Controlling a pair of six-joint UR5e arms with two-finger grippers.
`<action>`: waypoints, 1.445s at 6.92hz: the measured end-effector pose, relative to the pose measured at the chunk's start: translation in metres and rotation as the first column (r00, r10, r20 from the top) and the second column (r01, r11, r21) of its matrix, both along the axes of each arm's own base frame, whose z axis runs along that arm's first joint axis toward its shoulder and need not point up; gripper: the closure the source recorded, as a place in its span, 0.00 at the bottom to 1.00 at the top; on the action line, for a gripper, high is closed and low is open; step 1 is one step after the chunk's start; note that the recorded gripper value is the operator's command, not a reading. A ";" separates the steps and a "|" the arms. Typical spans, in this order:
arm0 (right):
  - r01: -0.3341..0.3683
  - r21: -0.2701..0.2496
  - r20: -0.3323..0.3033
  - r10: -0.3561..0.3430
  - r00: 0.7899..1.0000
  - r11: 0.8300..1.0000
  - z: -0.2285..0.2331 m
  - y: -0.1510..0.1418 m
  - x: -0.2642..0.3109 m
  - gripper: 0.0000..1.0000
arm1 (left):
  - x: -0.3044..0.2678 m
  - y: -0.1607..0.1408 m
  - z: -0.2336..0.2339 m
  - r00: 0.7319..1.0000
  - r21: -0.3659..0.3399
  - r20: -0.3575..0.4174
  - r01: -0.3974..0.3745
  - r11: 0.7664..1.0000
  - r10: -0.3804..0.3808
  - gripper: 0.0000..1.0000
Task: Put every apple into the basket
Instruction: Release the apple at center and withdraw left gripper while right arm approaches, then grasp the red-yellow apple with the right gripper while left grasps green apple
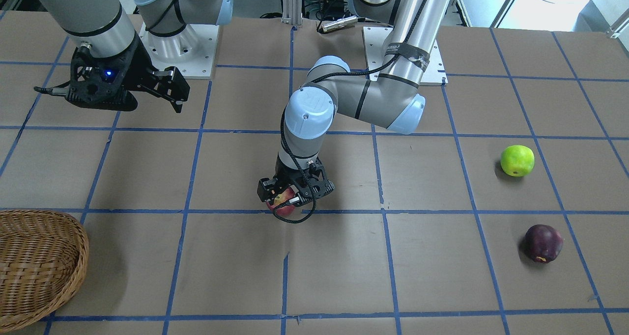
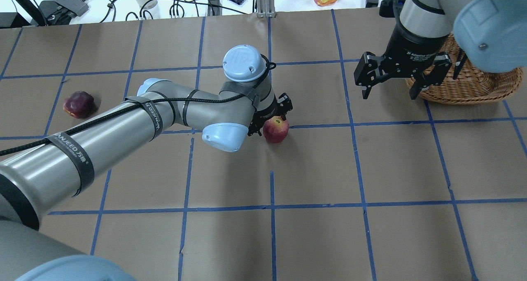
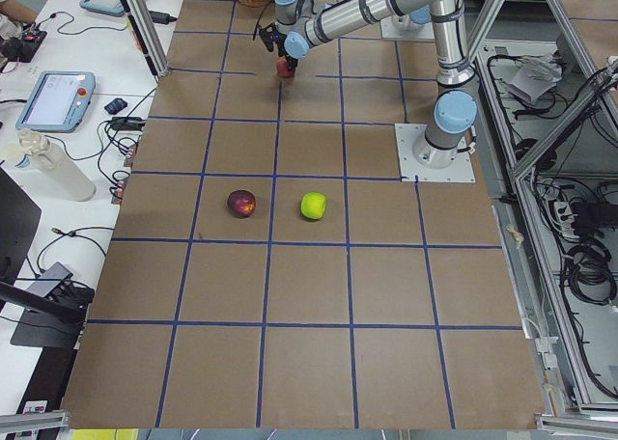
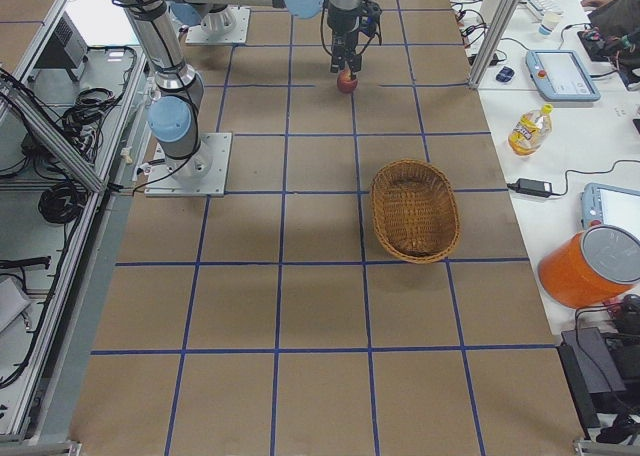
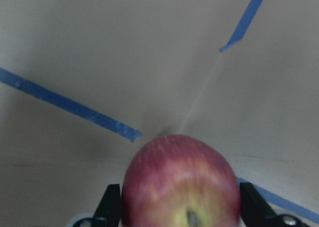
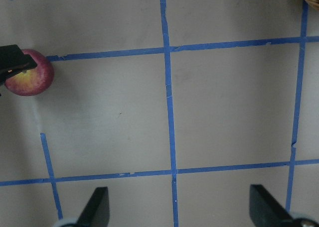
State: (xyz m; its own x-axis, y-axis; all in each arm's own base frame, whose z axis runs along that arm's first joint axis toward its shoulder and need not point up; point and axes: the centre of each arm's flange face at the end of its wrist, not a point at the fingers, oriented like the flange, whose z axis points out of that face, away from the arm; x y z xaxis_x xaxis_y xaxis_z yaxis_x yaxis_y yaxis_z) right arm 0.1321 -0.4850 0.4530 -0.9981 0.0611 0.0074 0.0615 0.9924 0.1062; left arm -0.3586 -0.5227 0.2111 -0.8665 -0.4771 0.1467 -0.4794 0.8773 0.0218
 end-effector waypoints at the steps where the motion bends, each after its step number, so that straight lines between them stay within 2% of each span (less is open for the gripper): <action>1: 0.001 -0.001 0.001 -0.001 1.000 1.000 -0.004 0.000 0.000 0.00 | 0.004 -0.005 0.004 1.000 0.007 0.004 0.001 1.000 -0.001 0.00; 2: 0.010 -0.019 0.002 -0.010 1.000 1.000 -0.005 -0.003 0.001 0.00 | 0.021 -0.018 0.020 1.000 0.015 0.011 0.021 1.000 -0.021 0.00; 4: 0.068 -0.048 0.008 -0.068 0.998 0.997 -0.011 -0.013 0.006 0.00 | 0.081 -0.050 0.066 0.983 0.026 0.029 0.182 0.983 -0.183 0.00; 5: 0.075 -0.061 0.010 -0.075 0.997 0.995 -0.018 -0.020 0.017 0.00 | 0.123 -0.061 0.086 0.956 0.016 0.037 0.289 0.957 -0.290 0.00; 7: 0.100 -0.082 0.011 -0.099 0.995 0.992 -0.051 -0.035 0.070 0.00 | 0.194 -0.056 0.114 0.894 0.025 0.073 0.441 0.897 -0.442 0.00; 8: 0.125 -0.094 0.018 -0.124 0.992 0.988 -0.075 -0.041 0.107 0.00 | 0.232 -0.046 0.125 0.859 0.061 0.104 0.498 0.865 -0.502 0.00; 10: 0.124 -0.102 0.031 -0.121 0.992 0.987 -0.126 -0.045 0.174 0.00 | 0.312 -0.025 0.137 0.809 0.106 0.110 0.568 0.816 -0.578 0.00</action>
State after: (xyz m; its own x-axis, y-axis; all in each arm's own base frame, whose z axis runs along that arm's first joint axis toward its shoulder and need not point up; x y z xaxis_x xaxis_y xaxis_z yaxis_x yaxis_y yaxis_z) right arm 0.3064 -0.5301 0.3271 -0.9829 0.1818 -0.0298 0.1817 0.9833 0.0059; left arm -0.0465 -0.5477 0.3484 -0.9942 0.1079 -0.0009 0.1076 0.9923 0.0621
